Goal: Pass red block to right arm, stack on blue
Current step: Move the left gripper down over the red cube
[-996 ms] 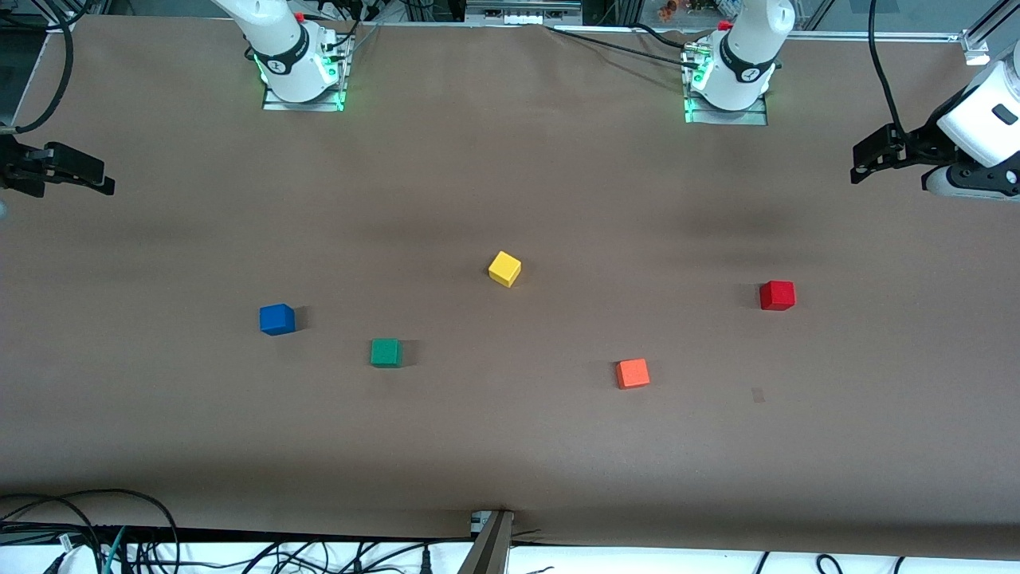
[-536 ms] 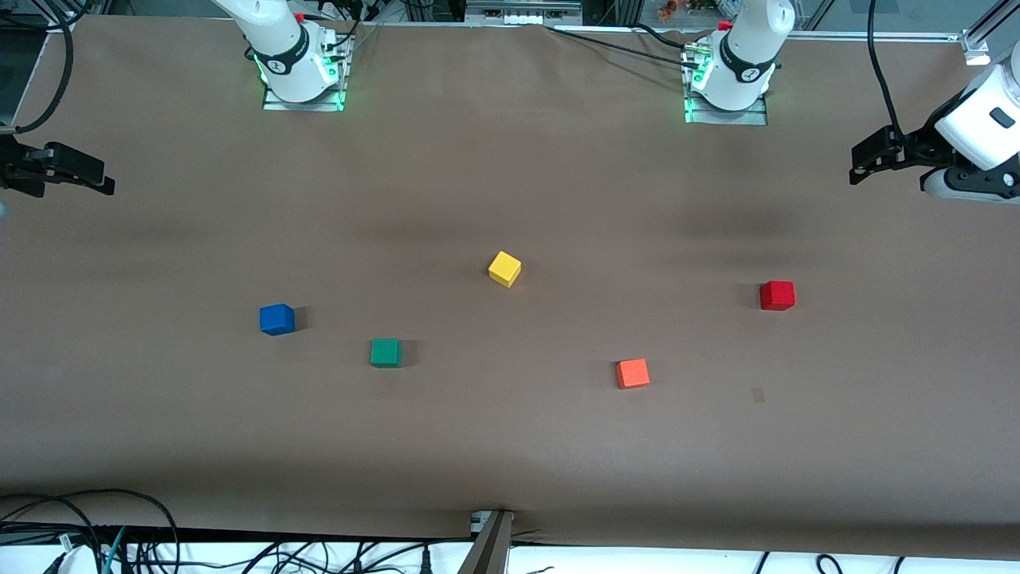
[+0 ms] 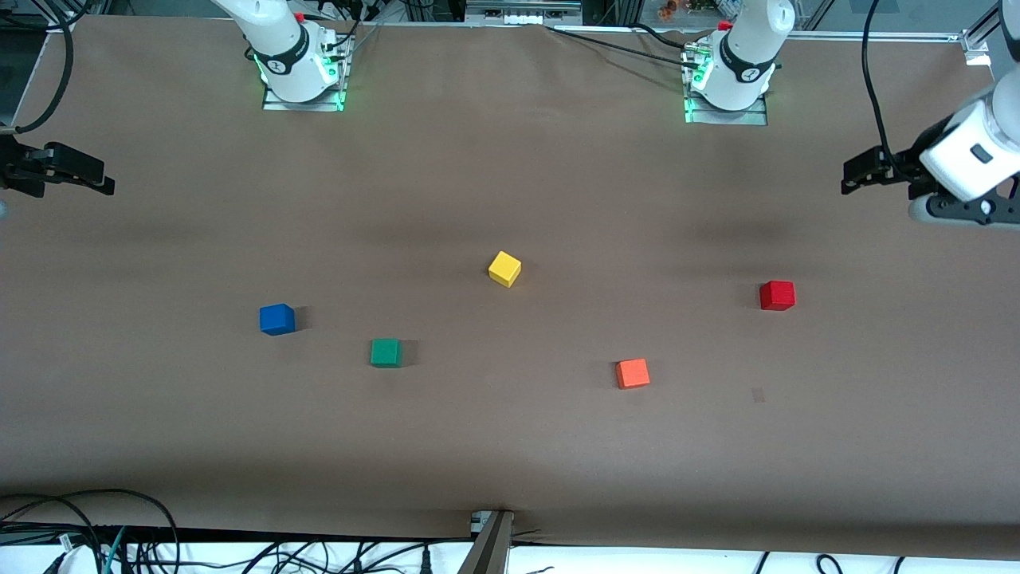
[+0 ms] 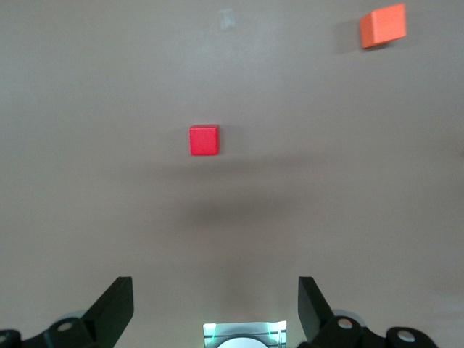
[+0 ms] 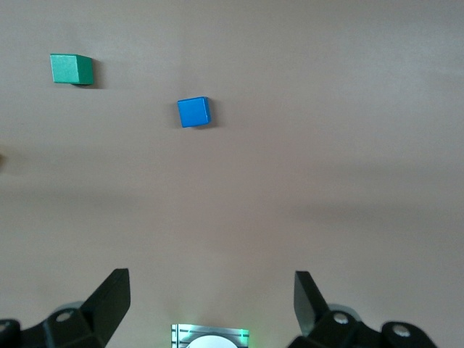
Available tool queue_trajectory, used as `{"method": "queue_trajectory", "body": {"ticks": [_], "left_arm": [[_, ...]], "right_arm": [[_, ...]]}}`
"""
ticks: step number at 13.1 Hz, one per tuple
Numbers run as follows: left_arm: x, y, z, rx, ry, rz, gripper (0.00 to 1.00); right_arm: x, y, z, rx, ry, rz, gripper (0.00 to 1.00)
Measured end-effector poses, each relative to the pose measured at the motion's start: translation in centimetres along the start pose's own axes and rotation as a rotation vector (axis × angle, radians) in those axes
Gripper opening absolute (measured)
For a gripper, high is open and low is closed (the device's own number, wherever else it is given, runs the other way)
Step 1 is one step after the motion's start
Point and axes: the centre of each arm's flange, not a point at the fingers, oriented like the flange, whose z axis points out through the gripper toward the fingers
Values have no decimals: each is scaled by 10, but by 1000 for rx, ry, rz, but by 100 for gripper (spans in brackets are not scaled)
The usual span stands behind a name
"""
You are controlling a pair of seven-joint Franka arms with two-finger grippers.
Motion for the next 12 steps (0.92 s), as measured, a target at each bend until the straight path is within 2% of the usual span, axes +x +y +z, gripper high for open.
{"method": "queue_trajectory", "body": {"ticks": [5,9,12], "left_arm": [[35,-32,64,-25,-109,-7,100],[88,-40,139,-34,-99,42,100],[104,-40,192,-29,-44,52,100]], "right_arm": [[0,0,0,0,1,0,100],[1,0,0,0,2,0,100],[2,0,0,-1,7,0,100]]}}
